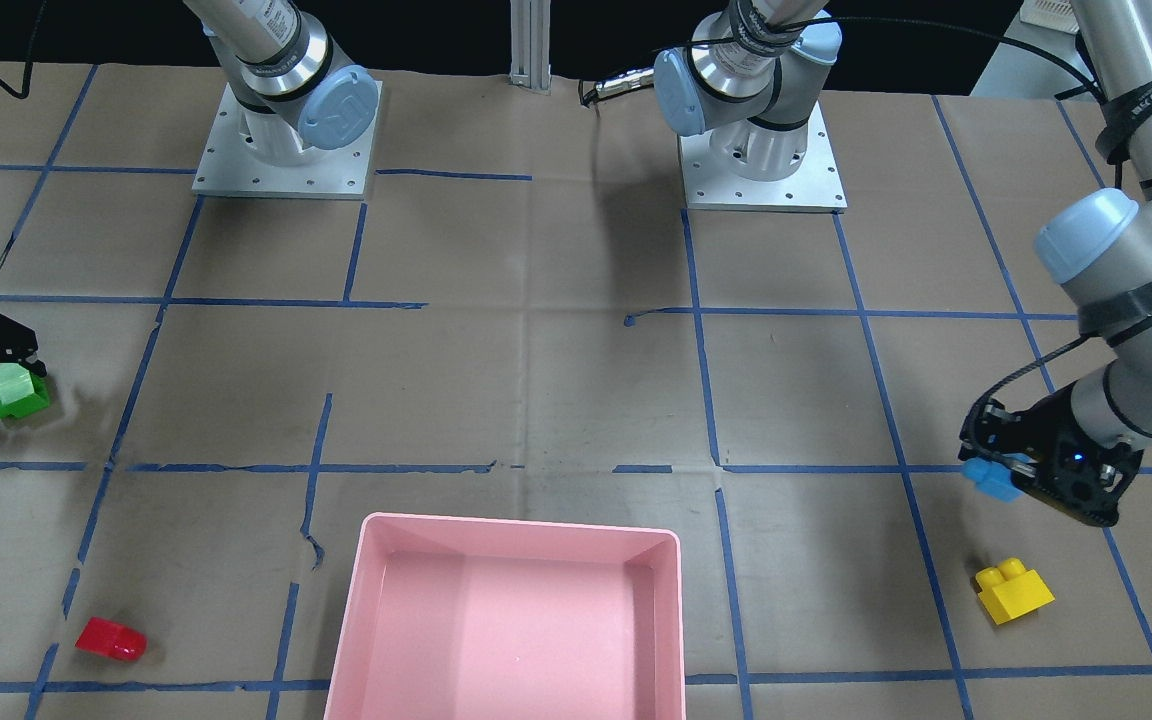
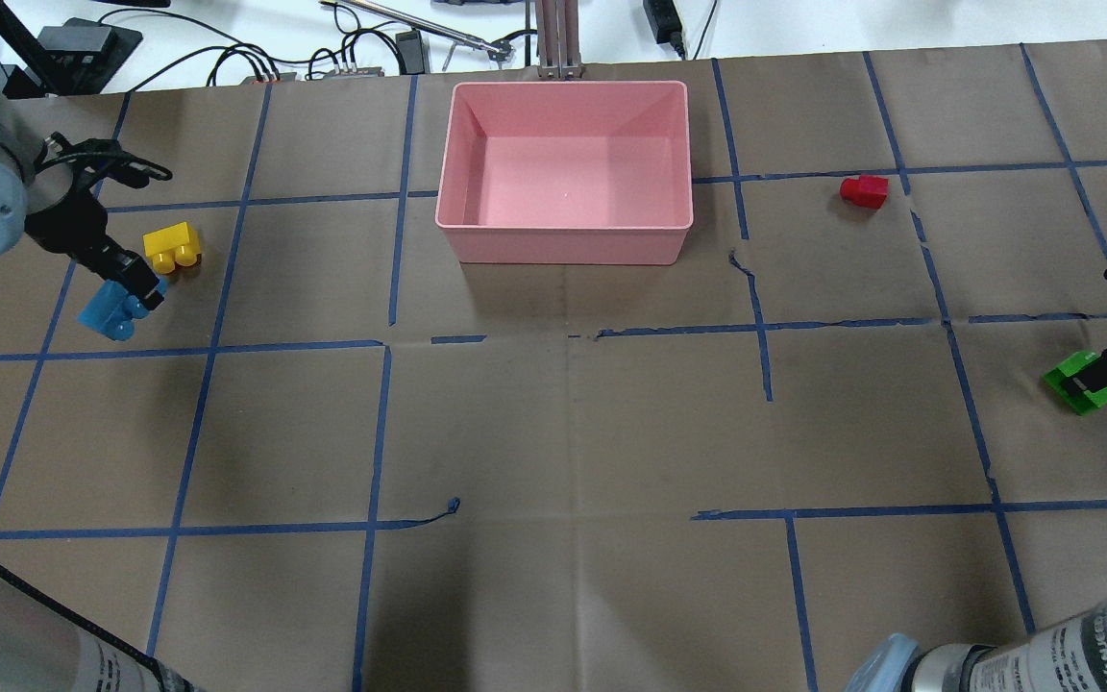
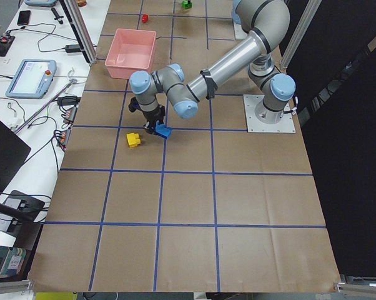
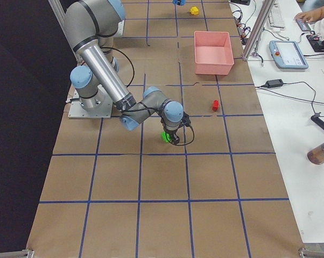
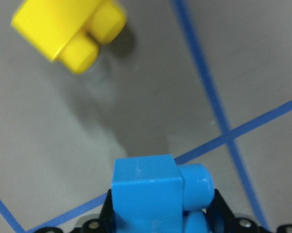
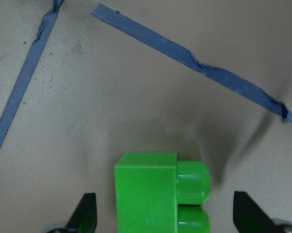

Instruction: Put all blocks into box

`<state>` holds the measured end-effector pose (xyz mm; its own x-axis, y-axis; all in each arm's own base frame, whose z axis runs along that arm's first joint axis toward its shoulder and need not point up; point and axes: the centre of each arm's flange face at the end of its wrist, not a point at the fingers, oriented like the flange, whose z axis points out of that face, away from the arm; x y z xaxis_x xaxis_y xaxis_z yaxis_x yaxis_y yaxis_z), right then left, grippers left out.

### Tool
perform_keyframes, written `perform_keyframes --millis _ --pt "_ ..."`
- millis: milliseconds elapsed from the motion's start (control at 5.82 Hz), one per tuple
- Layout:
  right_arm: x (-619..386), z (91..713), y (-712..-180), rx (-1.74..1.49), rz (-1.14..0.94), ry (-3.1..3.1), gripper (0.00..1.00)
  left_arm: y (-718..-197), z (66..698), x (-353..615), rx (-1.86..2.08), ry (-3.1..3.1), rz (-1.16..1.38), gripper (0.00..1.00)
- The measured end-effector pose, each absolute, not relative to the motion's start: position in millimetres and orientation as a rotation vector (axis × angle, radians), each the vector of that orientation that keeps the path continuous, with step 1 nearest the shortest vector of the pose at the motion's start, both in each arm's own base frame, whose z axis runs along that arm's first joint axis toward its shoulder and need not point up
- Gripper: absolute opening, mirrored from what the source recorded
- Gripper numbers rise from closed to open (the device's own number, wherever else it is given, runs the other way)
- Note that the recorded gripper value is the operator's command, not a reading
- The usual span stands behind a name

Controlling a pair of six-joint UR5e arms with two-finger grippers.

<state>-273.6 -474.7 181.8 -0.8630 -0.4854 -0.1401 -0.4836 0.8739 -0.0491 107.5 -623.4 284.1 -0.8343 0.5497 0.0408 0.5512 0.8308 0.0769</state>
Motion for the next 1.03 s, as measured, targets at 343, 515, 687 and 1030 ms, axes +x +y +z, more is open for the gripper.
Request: perform_keyframes --millis 343,515,687,1030 --pt "-271 182 -478 -0.756 -0.047 2.889 0.37 -673 321 -33 -1.224 -2.883 0.017 0.06" --pt "-271 183 -479 -0.758 -0.054 2.891 0.29 -701 328 -99 -1.364 -2.836 0.075 0.06" --pt "-272 186 -480 -0.761 -0.059 2.895 0.25 -725 324 -169 -1.471 -2.794 0.111 0.07" --pt "-268 211 -499 -0.803 -0.122 2.934 0.25 -741 303 -271 -1.606 -2.721 0.14 0.8"
